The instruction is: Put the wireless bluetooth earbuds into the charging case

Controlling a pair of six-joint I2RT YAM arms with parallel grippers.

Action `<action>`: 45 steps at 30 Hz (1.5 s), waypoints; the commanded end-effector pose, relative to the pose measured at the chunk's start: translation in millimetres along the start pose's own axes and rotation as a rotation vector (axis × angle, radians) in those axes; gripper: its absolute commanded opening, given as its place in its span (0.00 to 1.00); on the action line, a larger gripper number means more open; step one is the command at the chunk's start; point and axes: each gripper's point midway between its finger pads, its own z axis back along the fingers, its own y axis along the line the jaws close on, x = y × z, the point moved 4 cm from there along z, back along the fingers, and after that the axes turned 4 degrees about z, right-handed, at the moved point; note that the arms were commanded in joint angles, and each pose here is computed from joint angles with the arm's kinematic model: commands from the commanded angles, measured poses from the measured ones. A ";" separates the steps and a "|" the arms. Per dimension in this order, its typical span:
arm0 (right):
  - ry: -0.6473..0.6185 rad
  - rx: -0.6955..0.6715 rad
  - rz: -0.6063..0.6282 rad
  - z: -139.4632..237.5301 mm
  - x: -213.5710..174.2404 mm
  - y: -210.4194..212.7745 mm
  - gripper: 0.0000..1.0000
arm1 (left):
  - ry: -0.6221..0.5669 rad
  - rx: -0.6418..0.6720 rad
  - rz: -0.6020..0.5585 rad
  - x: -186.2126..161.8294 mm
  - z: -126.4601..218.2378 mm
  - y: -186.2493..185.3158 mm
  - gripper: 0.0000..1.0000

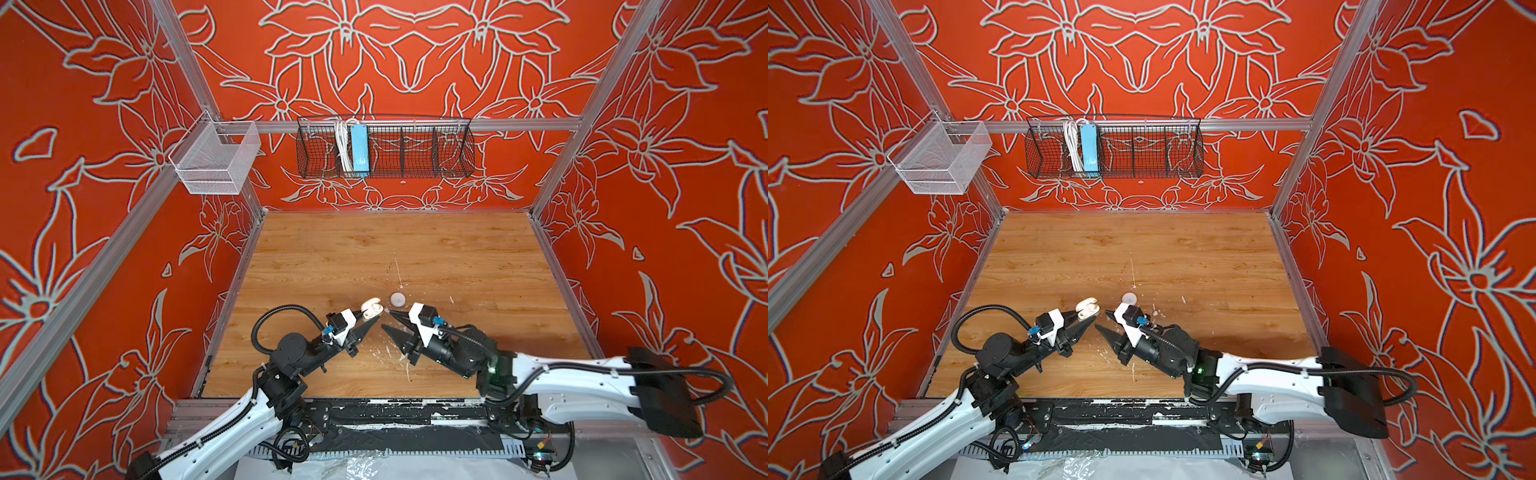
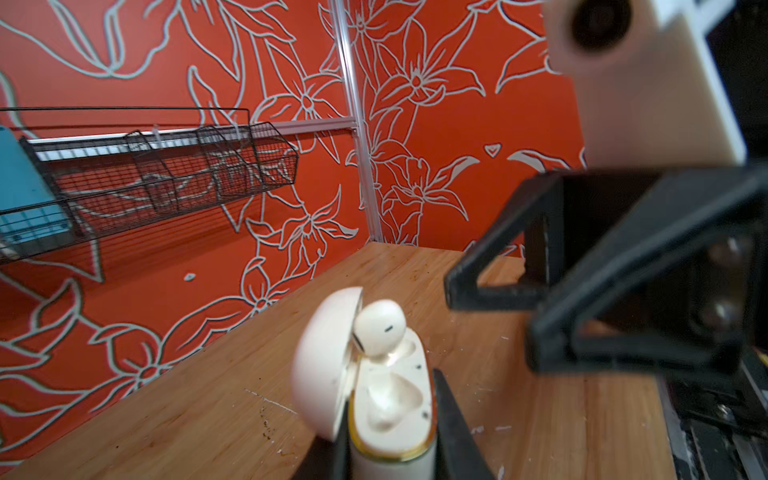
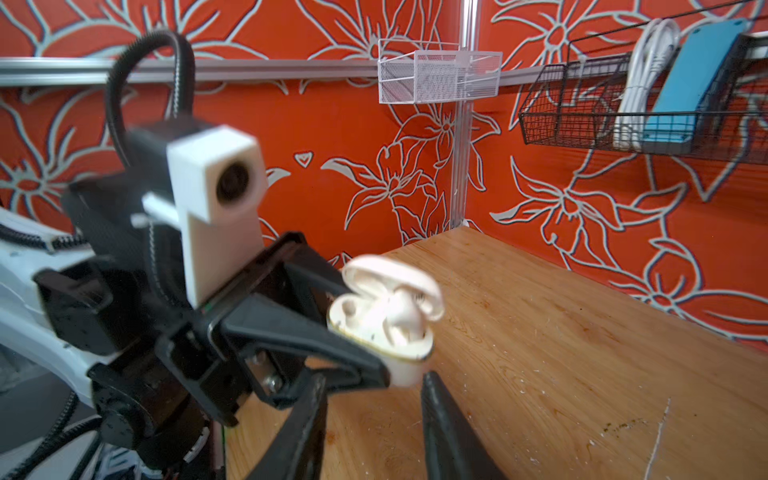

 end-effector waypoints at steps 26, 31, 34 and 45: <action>0.214 -0.050 0.281 16.7 6.7 -13.1 0.24 | -0.050 -0.327 -0.140 11.2 -5.4 -38.6 0.00; 0.229 -0.024 0.294 15.2 4.0 -9.8 0.24 | -0.055 -0.325 -0.142 13.3 -4.0 -38.5 0.00; 0.224 0.009 0.295 16.0 3.8 -5.7 0.24 | -0.041 -0.320 -0.124 15.4 -5.3 -37.2 0.00; 0.265 -0.022 0.325 11.6 0.1 -9.6 0.24 | -0.041 -0.371 -0.119 20.1 -5.0 -42.4 0.00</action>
